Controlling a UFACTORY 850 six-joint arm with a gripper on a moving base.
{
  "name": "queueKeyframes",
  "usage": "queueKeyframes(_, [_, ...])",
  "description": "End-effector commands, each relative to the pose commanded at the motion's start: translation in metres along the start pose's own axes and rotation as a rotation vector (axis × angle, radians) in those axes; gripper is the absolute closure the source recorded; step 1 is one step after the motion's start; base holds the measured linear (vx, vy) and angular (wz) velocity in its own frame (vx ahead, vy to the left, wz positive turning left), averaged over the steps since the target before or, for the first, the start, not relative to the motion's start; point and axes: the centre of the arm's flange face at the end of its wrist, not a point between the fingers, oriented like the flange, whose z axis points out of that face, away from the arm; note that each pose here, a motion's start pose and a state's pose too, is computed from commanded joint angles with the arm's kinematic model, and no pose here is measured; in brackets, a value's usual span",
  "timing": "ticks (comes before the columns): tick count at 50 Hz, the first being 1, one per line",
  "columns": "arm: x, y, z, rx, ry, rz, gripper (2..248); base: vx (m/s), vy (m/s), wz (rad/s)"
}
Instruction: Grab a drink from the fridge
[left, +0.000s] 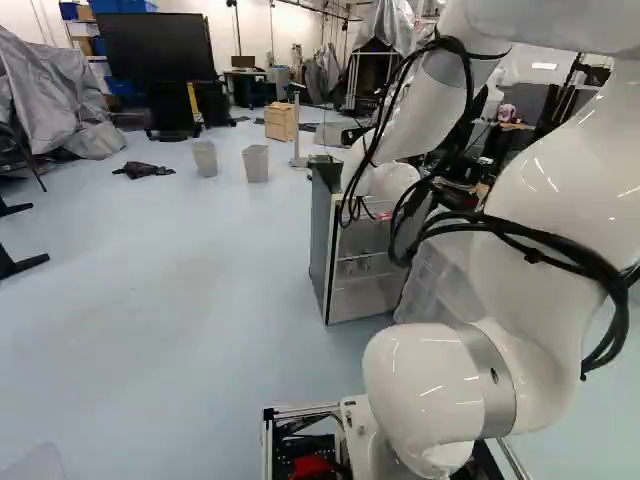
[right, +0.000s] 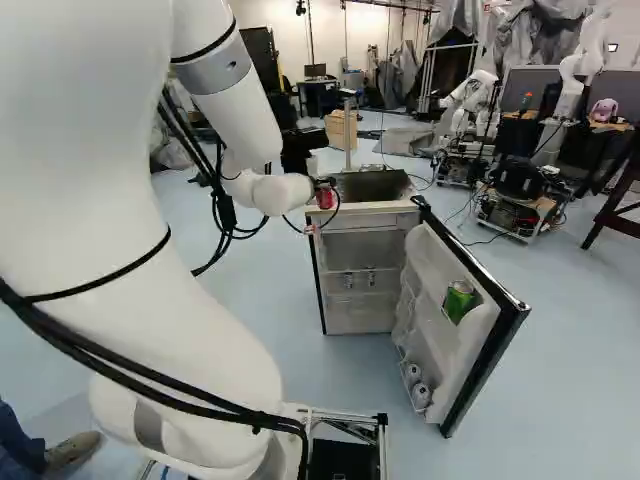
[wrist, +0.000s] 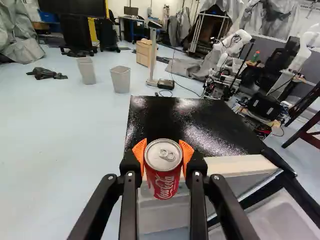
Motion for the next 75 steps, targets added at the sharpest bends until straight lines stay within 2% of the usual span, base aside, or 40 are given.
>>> queueKeyframes(21, [0.009,-0.001,0.029,0.003,0.005,-0.001,154,0.0,0.0,0.0])
queueKeyframes(31, [0.007,-0.002,0.045,0.006,-0.005,-0.002,154,0.0,0.0,0.0])
queueKeyframes(44, [0.006,-0.002,0.049,0.007,-0.008,-0.002,154,0.0,0.0,0.0])
queueKeyframes(58, [0.006,-0.002,0.049,0.007,-0.008,0.088,154,0.0,0.0,0.0])
queueKeyframes(75, [-0.002,-0.004,0.053,0.008,-0.026,0.102,154,0.0,0.0,0.0])
